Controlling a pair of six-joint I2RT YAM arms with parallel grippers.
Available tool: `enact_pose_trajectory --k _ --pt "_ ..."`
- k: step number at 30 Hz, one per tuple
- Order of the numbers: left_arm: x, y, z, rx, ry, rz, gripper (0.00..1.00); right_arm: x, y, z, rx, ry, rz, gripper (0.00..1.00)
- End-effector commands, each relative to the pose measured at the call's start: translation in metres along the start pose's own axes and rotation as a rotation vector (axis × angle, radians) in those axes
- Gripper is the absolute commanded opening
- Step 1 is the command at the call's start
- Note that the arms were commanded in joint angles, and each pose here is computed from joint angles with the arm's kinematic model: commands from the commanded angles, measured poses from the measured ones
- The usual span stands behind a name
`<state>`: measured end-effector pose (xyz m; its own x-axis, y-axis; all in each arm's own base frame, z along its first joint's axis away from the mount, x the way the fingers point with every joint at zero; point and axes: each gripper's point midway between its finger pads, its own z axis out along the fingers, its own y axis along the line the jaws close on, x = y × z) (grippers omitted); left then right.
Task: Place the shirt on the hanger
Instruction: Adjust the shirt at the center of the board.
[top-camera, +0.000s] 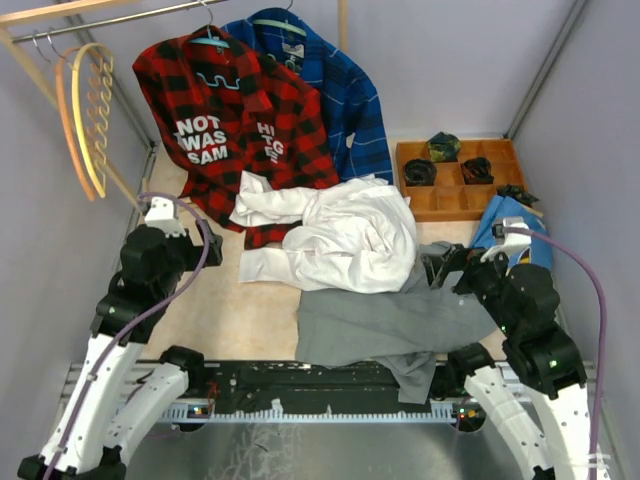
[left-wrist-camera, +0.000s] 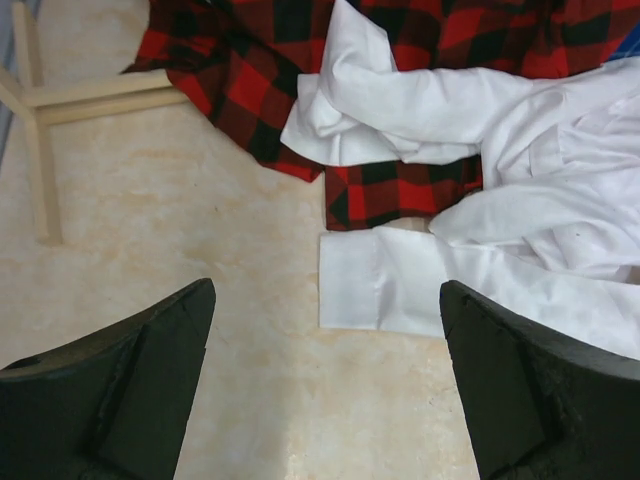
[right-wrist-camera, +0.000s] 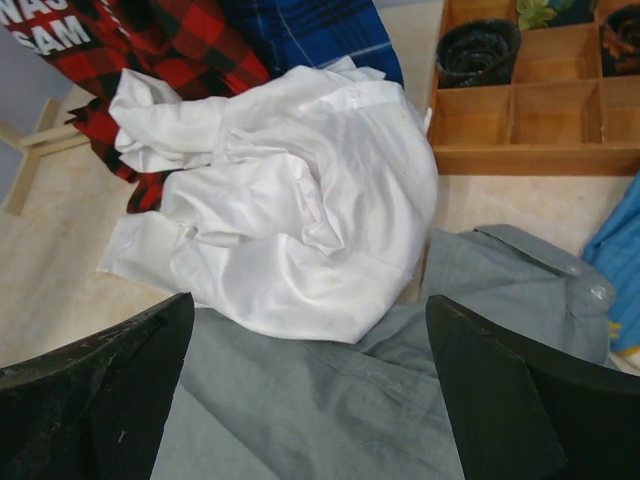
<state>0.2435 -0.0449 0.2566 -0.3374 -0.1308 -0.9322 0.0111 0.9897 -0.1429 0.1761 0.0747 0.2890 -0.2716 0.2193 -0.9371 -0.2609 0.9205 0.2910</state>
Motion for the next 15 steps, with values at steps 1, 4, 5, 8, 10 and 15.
enact_pose_trajectory --k 1,4,5,8,10,15 --pt "0.004 -0.018 0.002 0.07 0.082 -0.015 0.99 -0.012 -0.012 0.0 0.102 0.033 0.054 0.99" --pt "0.015 -0.022 0.008 0.072 0.159 -0.02 0.99 -0.004 -0.023 0.004 0.179 0.116 0.075 0.99" --pt "0.019 -0.022 0.009 0.069 0.184 -0.022 0.99 -0.001 -0.026 0.006 0.199 0.143 0.083 0.99" --pt "0.026 -0.023 0.012 0.049 0.244 -0.038 0.99 0.005 -0.033 0.011 0.252 0.212 0.11 0.99" --pt "0.027 -0.024 0.014 0.039 0.271 -0.049 0.99 0.008 -0.04 0.015 0.3 0.253 0.127 0.99" --pt "0.026 -0.035 0.017 0.083 0.29 -0.078 0.99 0.025 -0.059 0.025 0.415 0.379 0.145 0.99"
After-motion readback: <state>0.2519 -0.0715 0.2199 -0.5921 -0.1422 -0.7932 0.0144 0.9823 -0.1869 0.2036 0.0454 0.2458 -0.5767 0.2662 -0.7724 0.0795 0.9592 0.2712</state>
